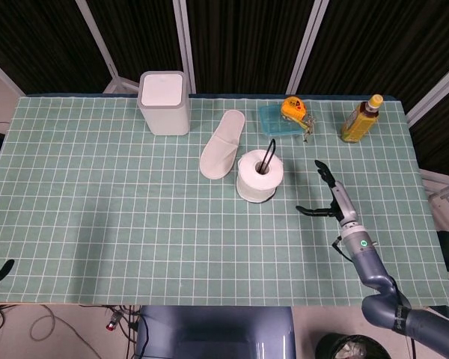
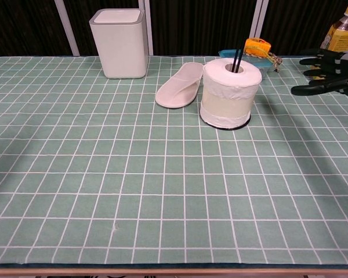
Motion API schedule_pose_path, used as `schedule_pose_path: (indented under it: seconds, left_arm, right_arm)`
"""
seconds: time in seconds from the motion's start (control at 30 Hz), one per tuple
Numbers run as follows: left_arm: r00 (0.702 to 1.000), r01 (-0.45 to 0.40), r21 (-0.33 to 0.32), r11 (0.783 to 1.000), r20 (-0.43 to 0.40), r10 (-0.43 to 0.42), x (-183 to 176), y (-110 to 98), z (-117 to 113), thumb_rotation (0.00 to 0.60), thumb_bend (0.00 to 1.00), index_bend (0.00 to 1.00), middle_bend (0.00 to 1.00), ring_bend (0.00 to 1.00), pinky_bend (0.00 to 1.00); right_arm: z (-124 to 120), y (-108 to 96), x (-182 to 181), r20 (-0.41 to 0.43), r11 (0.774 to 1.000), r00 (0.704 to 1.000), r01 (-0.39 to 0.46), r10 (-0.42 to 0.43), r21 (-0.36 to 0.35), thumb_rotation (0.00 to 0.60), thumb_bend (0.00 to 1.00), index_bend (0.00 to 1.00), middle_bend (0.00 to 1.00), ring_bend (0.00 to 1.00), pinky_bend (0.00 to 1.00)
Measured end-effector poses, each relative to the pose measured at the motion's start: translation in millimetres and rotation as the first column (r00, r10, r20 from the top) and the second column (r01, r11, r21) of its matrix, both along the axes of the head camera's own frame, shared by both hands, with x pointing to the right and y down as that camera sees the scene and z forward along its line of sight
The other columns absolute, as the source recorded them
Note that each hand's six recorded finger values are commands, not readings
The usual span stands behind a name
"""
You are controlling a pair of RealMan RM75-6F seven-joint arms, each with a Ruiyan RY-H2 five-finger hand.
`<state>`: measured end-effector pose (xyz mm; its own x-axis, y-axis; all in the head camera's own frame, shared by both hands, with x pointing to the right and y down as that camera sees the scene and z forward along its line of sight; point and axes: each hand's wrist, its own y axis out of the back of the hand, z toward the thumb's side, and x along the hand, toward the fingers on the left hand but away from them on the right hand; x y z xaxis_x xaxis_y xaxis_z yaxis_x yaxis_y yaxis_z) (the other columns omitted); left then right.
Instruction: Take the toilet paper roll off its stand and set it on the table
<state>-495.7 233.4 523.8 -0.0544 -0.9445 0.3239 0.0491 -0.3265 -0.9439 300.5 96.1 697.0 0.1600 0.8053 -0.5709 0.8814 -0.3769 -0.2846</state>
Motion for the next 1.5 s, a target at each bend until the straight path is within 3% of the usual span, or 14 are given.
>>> schedule_pose_path:
  seconds: [0.3, 0.63, 1.5]
  left_arm:
    - [1.000, 0.010, -0.003, 1.000, 0.004, -0.010, -3.1, -0.2, -0.1, 0.600, 0.18, 0.05, 0.00, 0.00, 0.01]
    - [1.000, 0.023, -0.004, 1.000, 0.013, -0.023, -7.0, -0.5, -0.1, 0.600, 0.18, 0.05, 0.00, 0.00, 0.01]
    - [0.998, 0.055, -0.004, 0.998, 0.016, -0.055, -17.2, -0.9, -3.9, 0.600, 0.18, 0.05, 0.00, 0.00, 0.01]
  right_arm:
    - [29.8, -7.5, -24.8, -0.003, 0.999, 1.000, -0.001, 0.001, -0.032, 0.600, 0.00, 0.00, 0.00, 0.00, 0.00]
    - [45.3, -15.1, -60.3, 0.004, 0.999, 1.000, 0.027, -0.027, -0.036, 0.600, 0.00, 0.00, 0.00, 0.00, 0.00]
    - [84.0, -21.9, -110.9, 0.013, 0.990, 0.999, -0.036, 0.038, -0.133, 0.600, 0.00, 0.01, 0.01, 0.02, 0.00]
